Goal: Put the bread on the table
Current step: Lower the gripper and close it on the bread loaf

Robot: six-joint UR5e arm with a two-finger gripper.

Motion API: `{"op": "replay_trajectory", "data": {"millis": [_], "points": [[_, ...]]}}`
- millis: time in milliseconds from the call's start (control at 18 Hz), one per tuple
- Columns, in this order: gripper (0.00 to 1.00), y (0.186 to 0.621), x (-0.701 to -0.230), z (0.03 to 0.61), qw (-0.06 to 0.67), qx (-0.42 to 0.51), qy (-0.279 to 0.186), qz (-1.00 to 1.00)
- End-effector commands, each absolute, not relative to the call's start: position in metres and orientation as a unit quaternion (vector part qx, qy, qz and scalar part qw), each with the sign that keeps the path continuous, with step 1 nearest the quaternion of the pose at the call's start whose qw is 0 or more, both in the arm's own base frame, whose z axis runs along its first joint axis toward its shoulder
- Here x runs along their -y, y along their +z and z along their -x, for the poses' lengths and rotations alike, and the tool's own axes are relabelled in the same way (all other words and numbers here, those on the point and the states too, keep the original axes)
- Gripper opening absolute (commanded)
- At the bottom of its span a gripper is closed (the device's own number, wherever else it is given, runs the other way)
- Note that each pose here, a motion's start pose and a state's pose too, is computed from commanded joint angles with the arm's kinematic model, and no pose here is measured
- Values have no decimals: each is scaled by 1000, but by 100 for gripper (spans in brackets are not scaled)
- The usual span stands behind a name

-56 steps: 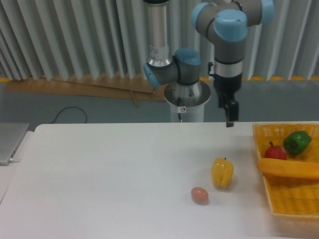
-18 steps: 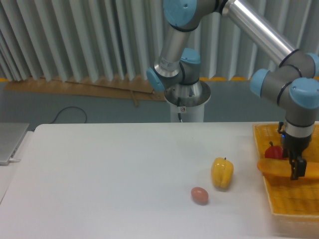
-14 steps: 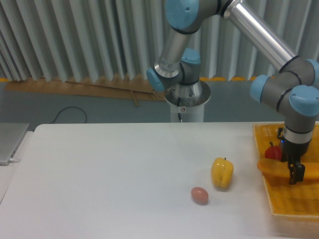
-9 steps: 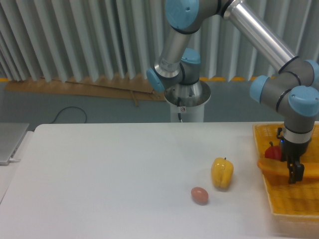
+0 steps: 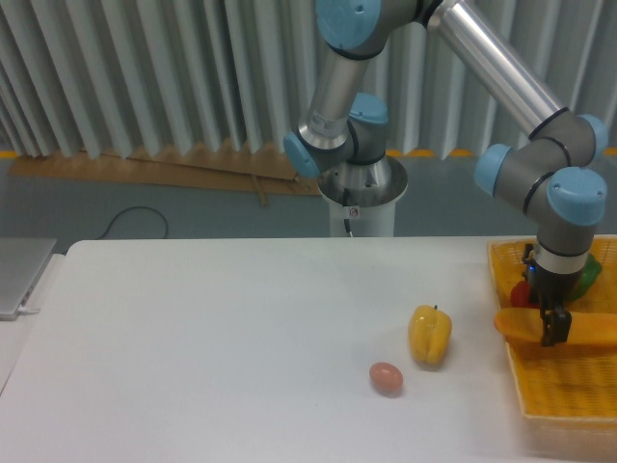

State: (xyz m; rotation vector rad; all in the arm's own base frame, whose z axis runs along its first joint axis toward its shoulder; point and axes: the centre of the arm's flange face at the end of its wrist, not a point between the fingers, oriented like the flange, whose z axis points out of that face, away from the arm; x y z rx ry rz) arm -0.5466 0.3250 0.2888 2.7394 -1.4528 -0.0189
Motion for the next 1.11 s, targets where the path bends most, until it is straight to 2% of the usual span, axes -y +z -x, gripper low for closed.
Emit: {"op": "replay_trajectory", "data": {"millis": [56, 111, 167, 222, 556, 611, 667, 1111], "points": [[100, 289, -326, 547, 20, 468, -6, -883], [89, 293, -327, 549, 22, 468, -10, -884], [70, 294, -327, 550, 23, 467, -10, -884], [66, 294, -327, 552, 26, 466, -10, -884], [58, 293, -326, 558, 44, 464, -9, -885], [51, 296, -327, 559, 46, 463, -12, -885], [50, 296, -328, 559, 47, 463, -12, -885], [47, 311, -327, 557, 48, 457, -6, -888]]}}
